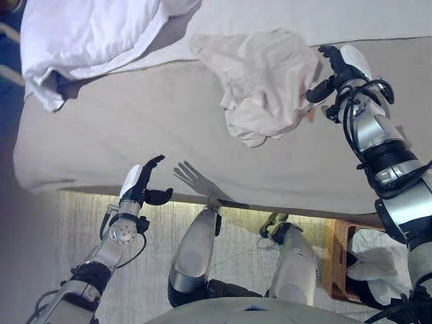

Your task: Pick up the clothes from the bed and place them into the basket

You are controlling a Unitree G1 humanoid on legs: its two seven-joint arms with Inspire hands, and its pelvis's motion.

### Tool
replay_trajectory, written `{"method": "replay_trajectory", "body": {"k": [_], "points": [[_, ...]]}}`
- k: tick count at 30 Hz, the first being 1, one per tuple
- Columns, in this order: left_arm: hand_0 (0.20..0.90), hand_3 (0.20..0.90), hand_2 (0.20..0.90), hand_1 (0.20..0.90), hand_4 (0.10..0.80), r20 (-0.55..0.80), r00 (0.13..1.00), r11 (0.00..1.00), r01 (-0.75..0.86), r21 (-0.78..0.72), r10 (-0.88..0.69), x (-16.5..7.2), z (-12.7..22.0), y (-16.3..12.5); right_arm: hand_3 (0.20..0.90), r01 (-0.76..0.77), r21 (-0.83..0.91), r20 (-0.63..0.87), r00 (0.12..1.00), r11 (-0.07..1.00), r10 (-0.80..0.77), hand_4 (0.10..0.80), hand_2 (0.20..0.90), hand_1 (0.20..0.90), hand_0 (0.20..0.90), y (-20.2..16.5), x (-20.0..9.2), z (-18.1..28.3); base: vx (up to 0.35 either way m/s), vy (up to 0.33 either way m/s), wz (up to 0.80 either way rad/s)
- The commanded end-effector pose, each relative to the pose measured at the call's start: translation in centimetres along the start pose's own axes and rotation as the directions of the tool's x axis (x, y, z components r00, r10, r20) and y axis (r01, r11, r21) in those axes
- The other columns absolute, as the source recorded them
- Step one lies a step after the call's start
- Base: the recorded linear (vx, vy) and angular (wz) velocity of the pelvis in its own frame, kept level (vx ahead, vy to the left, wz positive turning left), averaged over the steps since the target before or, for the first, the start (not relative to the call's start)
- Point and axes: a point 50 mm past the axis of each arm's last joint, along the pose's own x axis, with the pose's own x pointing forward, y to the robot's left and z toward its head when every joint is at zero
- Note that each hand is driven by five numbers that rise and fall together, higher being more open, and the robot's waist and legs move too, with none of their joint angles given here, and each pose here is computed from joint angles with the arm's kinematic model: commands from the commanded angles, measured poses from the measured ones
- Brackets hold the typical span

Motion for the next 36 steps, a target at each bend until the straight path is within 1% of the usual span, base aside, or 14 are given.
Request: {"method": "replay_trajectory", "body": {"k": [1,6,9,11,14,21,22,26,27,28,32,36], "points": [[0.900,0.900,0.900,0.900,0.800,0.200,0.976,0.993,-0.106,0.061,0.092,-0.9,2.4,2.4,0.900,0.215,-0.059,0.140,0.969,0.975,-0.205,0.800,0.900,0.900,0.900,-5.7,0.7,4.3,0.048,0.046,0.40],[0.900,0.900,0.900,0.900,0.800,0.257,0.958,0.984,-0.153,0.090,0.126,-0.2,3.9,2.9,0.900,0.188,-0.057,0.126,0.976,0.981,-0.180,0.800,0.900,0.900,0.900,-5.3,1.0,4.5,0.033,0.044,0.13],[0.900,0.900,0.900,0.900,0.800,0.277,0.948,0.982,-0.178,0.060,0.155,0.3,4.8,3.5,0.900,0.181,-0.081,0.117,0.978,0.980,-0.171,0.800,0.900,0.900,0.900,-5.2,1.1,4.9,0.024,0.038,0.11],[0.900,0.900,0.900,0.900,0.800,0.302,0.939,0.981,-0.186,0.051,0.162,0.5,5.5,4.0,0.900,0.177,-0.100,0.090,0.982,0.979,-0.168,0.800,0.900,0.900,0.900,-5.3,1.3,4.5,0.012,0.024,0.51],[0.900,0.900,0.900,0.900,0.800,0.339,0.926,0.981,-0.191,0.039,0.167,0.5,6.4,4.2,0.900,0.174,-0.120,0.047,0.984,0.977,-0.170,0.800,0.900,0.900,0.900,-5.6,1.5,3.9,0.008,-0.001,-0.06],[0.900,0.900,0.900,0.900,0.800,0.429,0.885,0.980,-0.200,0.000,0.181,0.2,8.2,4.4,0.900,0.189,-0.150,-0.089,0.975,0.970,-0.204,0.800,0.900,0.900,0.900,-7.5,2.2,2.3,-0.035,-0.001,0.12],[0.900,0.900,0.900,0.900,0.800,0.446,0.875,0.979,-0.205,-0.006,0.186,0.0,8.7,4.4,0.900,0.187,-0.180,-0.129,0.969,0.966,-0.211,0.800,0.900,0.900,0.900,-8.1,2.2,1.7,-0.059,0.020,0.00],[0.900,0.900,0.900,0.900,0.800,0.466,0.858,0.973,-0.231,-0.030,0.217,-0.1,9.2,4.8,0.900,0.190,-0.195,-0.176,0.958,0.962,-0.225,0.800,0.900,0.900,0.900,-9.3,2.2,0.7,-0.061,-0.003,0.00],[0.900,0.900,0.900,0.900,0.800,0.469,0.853,0.970,-0.240,-0.035,0.228,-0.1,9.3,5.0,0.304,0.195,-0.181,-0.189,0.955,0.964,-0.229,0.204,0.389,0.389,0.389,-9.7,2.2,0.4,-0.041,-0.018,-0.01],[0.900,0.900,0.900,0.900,0.800,0.467,0.854,0.969,-0.243,-0.036,0.231,-0.1,9.2,5.1,0.200,0.198,-0.171,-0.188,0.955,0.965,-0.230,0.100,0.300,0.300,0.300,-10.0,2.2,0.3,-0.051,-0.020,0.00],[0.900,0.900,0.900,0.900,0.800,0.455,0.862,0.970,-0.241,-0.025,0.225,-0.2,8.8,5.4,0.200,0.216,-0.140,-0.159,0.958,0.966,-0.237,0.100,0.300,0.300,0.300,-10.6,2.2,0.4,-0.021,-0.003,-0.03],[0.900,0.900,0.900,0.900,0.800,0.432,0.873,0.971,-0.237,-0.029,0.226,-0.5,8.1,5.3,0.200,0.202,-0.127,-0.137,0.966,0.971,-0.219,0.100,0.300,0.300,0.300,-9.8,2.1,-0.1,0.021,0.050,-0.07]]}}
